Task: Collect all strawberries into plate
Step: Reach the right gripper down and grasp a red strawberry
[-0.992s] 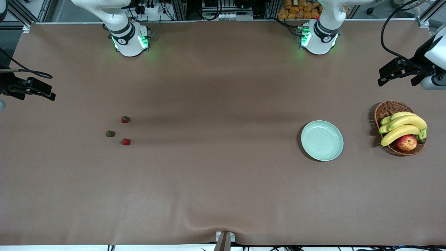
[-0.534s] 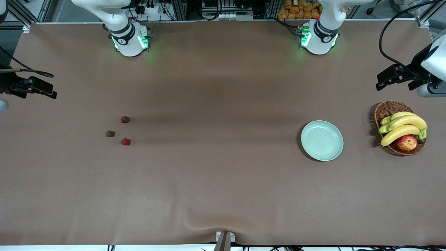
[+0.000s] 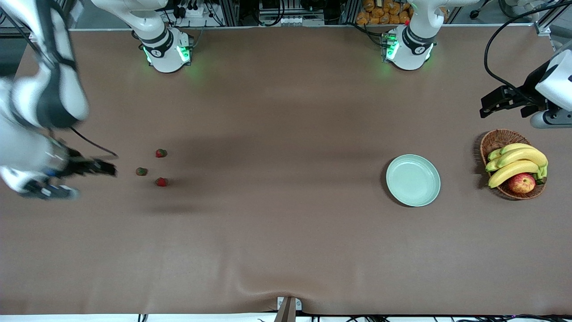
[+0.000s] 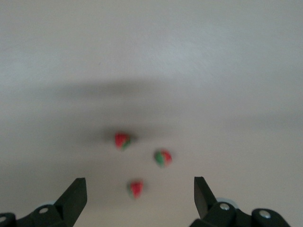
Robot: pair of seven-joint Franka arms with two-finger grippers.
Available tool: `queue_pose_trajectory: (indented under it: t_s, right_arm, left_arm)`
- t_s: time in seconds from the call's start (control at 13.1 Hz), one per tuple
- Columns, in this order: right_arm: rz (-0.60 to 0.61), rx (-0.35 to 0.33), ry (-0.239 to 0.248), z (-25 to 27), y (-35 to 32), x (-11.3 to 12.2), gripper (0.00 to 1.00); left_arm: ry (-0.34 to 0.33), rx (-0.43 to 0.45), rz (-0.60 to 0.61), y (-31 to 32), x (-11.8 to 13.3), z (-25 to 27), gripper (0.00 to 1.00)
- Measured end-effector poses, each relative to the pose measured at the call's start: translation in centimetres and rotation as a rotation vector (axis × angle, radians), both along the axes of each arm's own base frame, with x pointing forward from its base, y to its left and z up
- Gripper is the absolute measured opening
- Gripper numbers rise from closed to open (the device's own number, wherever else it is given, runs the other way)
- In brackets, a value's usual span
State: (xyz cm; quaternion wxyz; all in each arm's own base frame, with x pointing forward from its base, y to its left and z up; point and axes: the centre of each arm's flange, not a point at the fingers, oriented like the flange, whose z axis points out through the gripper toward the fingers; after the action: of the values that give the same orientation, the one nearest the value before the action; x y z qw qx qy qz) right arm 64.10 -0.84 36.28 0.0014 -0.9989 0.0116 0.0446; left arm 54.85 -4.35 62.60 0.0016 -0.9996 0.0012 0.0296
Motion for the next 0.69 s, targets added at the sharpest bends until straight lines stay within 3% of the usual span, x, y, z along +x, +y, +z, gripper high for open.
queue_pose_trajectory:
  t_s: [0.31, 0.69]
  right_arm:
    - [0.040, -0.010, 0.019, -11.5, 2.8, 1.2, 1.00]
    - [0.026, 0.013, 0.087, -16.3, 3.6, 0.4, 1.00]
  left_arm:
    - [-0.010, -0.002, -0.003, -0.2, 0.2, -0.2, 1.00]
    - [-0.005, -0.002, -0.005, -0.3, 0.3, -0.7, 1.00]
